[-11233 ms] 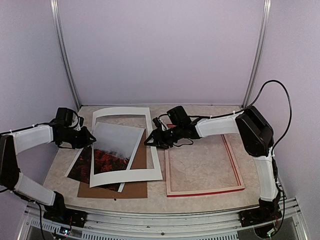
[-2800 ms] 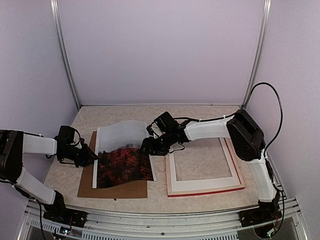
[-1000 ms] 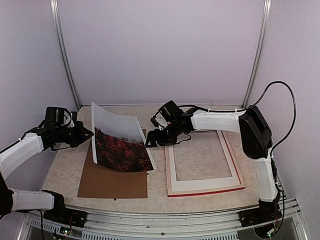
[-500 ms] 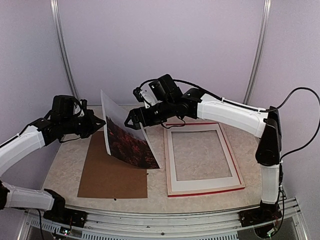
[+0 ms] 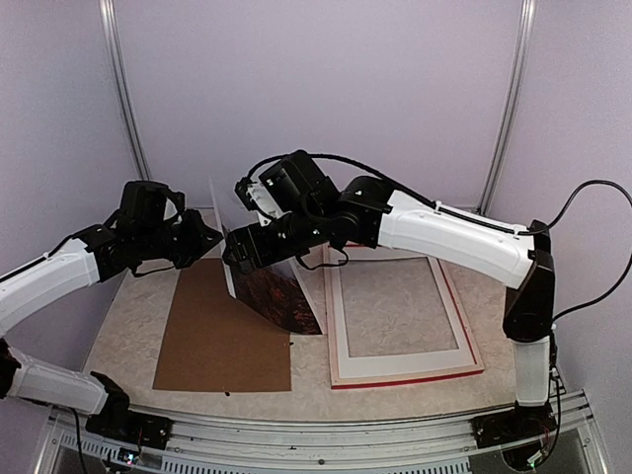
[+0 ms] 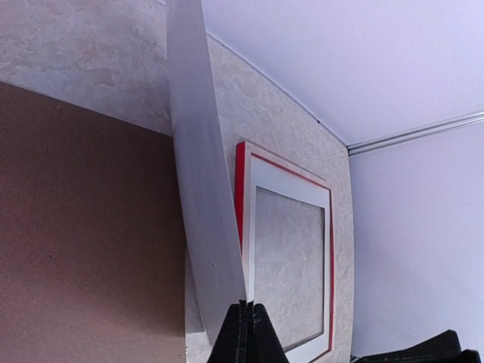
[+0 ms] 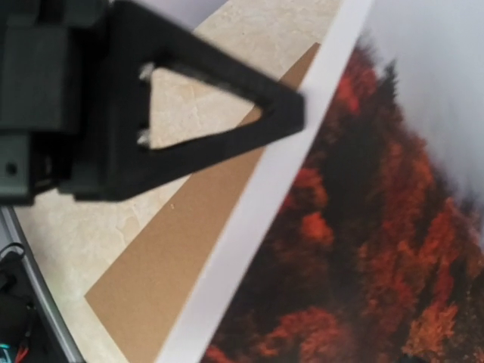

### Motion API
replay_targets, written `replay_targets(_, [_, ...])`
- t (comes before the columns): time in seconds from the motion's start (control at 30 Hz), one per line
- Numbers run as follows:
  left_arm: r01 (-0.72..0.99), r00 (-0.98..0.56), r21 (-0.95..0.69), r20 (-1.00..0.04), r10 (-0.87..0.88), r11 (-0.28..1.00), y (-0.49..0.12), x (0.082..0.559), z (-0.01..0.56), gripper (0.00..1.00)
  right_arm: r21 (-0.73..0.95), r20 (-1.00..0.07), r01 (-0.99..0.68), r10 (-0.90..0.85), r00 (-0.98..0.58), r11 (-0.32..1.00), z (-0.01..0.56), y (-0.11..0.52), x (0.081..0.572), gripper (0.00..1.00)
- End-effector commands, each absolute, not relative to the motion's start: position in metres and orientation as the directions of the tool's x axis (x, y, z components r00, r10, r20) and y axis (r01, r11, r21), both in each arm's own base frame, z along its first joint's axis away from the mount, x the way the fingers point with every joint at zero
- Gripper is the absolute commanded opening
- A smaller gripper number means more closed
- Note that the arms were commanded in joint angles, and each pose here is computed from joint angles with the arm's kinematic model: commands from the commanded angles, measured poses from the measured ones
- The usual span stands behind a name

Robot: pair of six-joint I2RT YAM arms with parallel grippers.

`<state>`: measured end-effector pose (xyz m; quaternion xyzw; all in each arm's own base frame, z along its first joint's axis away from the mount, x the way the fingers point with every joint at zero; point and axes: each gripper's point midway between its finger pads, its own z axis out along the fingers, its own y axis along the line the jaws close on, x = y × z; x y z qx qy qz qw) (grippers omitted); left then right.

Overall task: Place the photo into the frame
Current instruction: Pass from the left arm to the right

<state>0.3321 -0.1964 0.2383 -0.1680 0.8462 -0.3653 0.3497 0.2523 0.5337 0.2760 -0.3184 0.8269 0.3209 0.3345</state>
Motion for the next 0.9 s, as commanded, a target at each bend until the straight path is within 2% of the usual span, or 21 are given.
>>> replay_targets(0.0, [-0.024,-0.671,-0.756,-0.472,-0.571,0.654,-0.204,0.338,0.253,0.00,0.250,-0.742,-0.714,-0.345,-0.575,0.654,0.258,0.533,0.248,0.87])
replay_targets(0.33, [-0.031,-0.678,-0.762,-0.459,-0.574,0.647,-0.221,0.338,0.249,0.00,0.176,-0.732,-0.699,-0.383,-0.564,0.693,0.243,0.535,0.236,0.82])
replay_targets(0.67, [-0.029,-0.681,-0.766,-0.455,-0.573,0.643,-0.231,0.335,0.249,0.00,0.151,-0.712,-0.696,-0.410,-0.569,0.702,0.229,0.539,0.234,0.66])
replay_targets(0.87, [-0.035,-0.668,-0.763,-0.463,-0.583,0.645,-0.230,0.335,0.250,0.00,0.144,-0.699,-0.694,-0.424,-0.576,0.706,0.222,0.545,0.234,0.66])
